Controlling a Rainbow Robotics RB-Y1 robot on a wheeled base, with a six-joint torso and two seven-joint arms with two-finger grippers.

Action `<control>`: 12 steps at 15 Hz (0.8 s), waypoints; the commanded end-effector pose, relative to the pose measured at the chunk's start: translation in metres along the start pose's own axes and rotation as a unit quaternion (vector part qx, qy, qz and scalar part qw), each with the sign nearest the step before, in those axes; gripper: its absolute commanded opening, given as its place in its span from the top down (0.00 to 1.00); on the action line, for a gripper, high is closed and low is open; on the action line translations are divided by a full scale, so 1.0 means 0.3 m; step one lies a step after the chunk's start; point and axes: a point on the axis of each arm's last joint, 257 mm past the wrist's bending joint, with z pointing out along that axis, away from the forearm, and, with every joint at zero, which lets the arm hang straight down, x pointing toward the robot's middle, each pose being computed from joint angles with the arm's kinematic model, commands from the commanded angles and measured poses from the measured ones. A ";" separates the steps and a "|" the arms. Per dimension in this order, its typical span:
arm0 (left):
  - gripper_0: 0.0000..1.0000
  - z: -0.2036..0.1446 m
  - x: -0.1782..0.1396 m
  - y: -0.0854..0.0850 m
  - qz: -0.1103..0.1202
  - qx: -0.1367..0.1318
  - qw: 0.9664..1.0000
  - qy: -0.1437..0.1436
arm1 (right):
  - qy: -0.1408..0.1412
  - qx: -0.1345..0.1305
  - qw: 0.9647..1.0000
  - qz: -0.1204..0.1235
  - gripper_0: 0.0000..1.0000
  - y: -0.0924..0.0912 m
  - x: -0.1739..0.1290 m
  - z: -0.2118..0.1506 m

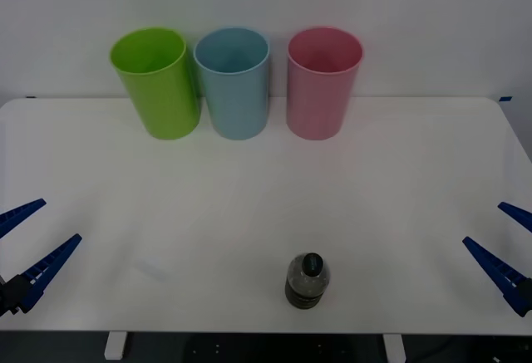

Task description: Grasp the object on the table and drop it into the matching bin: aluminum can to the light blue bin, PET bottle to the pink bin.

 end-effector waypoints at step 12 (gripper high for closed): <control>0.00 0.000 0.000 0.000 0.000 0.000 1.000 0.000 | 0.085 -0.096 0.989 -0.073 0.00 0.170 0.188 -0.002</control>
